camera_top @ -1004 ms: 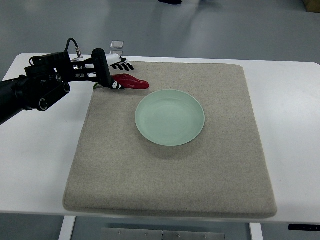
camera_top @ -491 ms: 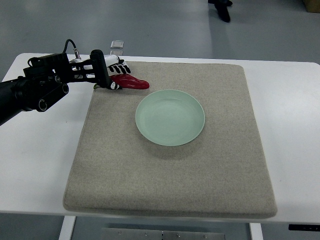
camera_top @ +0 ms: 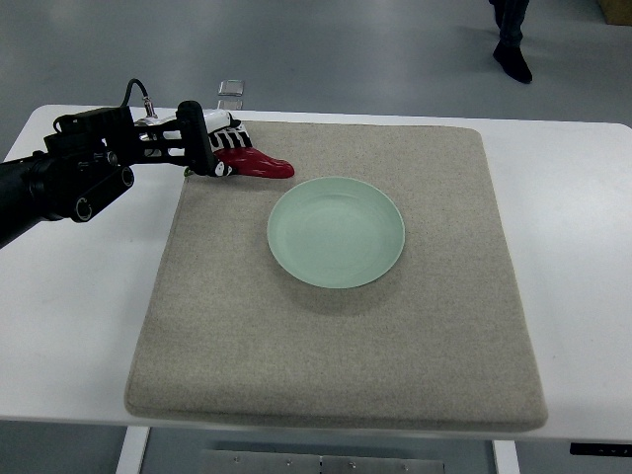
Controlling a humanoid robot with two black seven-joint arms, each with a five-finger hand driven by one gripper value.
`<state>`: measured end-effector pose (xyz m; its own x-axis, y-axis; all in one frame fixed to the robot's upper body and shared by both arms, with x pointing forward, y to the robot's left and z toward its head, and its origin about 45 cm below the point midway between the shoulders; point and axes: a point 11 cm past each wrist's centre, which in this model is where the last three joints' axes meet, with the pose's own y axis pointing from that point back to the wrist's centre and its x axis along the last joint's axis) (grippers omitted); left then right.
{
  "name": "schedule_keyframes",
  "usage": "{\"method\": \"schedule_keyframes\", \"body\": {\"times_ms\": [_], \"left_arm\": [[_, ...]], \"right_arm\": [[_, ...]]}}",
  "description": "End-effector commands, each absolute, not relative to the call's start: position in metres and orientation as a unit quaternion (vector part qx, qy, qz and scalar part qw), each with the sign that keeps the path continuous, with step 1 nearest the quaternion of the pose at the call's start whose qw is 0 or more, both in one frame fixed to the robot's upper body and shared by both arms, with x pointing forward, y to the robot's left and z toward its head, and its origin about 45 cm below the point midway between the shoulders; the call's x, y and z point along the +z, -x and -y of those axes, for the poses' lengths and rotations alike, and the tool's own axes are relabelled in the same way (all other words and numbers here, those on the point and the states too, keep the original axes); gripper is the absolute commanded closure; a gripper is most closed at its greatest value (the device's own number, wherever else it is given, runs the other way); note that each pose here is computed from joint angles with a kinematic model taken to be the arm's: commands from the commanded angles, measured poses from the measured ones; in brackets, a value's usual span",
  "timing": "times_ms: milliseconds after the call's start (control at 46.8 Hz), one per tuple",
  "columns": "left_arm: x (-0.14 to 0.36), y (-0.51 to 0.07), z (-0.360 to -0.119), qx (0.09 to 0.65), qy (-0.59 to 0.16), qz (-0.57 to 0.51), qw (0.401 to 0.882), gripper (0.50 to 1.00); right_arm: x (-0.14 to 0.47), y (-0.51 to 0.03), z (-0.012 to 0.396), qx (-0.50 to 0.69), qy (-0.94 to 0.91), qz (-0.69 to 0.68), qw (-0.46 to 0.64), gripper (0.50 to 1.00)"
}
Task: Place red pepper on plate with left hand
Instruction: 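Lift the red pepper and carry it over the green plate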
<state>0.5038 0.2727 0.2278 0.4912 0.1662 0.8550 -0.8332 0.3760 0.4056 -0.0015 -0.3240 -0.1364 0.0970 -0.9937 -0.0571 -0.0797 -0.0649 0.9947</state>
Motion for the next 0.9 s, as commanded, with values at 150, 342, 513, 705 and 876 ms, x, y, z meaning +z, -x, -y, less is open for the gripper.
{"method": "schedule_keyframes", "body": {"times_ms": [150, 342, 513, 705, 876], "left_arm": [[0.229, -0.505, -0.272, 0.342, -0.441, 0.378, 0.739, 1.000], [0.233, -0.507, -0.269, 0.351, -0.433, 0.394, 0.730, 1.000], [0.237, -0.508, -0.265, 0.358, -0.422, 0.410, 0.725, 1.000], [0.245, -0.505, -0.247, 0.344, -0.383, 0.432, 0.740, 1.000], [0.258, -0.495, -0.215, 0.303, -0.322, 0.457, 0.772, 1.000]], "right_arm": [[-0.136, 0.002, 0.324, -0.470, -0.558, 0.480, 0.487, 0.568], [-0.136, 0.001, 0.324, -0.469, -0.559, 0.480, 0.487, 0.568], [-0.136, 0.001, 0.324, -0.470, -0.559, 0.481, 0.486, 0.568], [-0.136, 0.001, 0.324, -0.470, -0.559, 0.481, 0.486, 0.568], [-0.136, 0.001, 0.324, -0.470, -0.559, 0.481, 0.486, 0.568]]}}
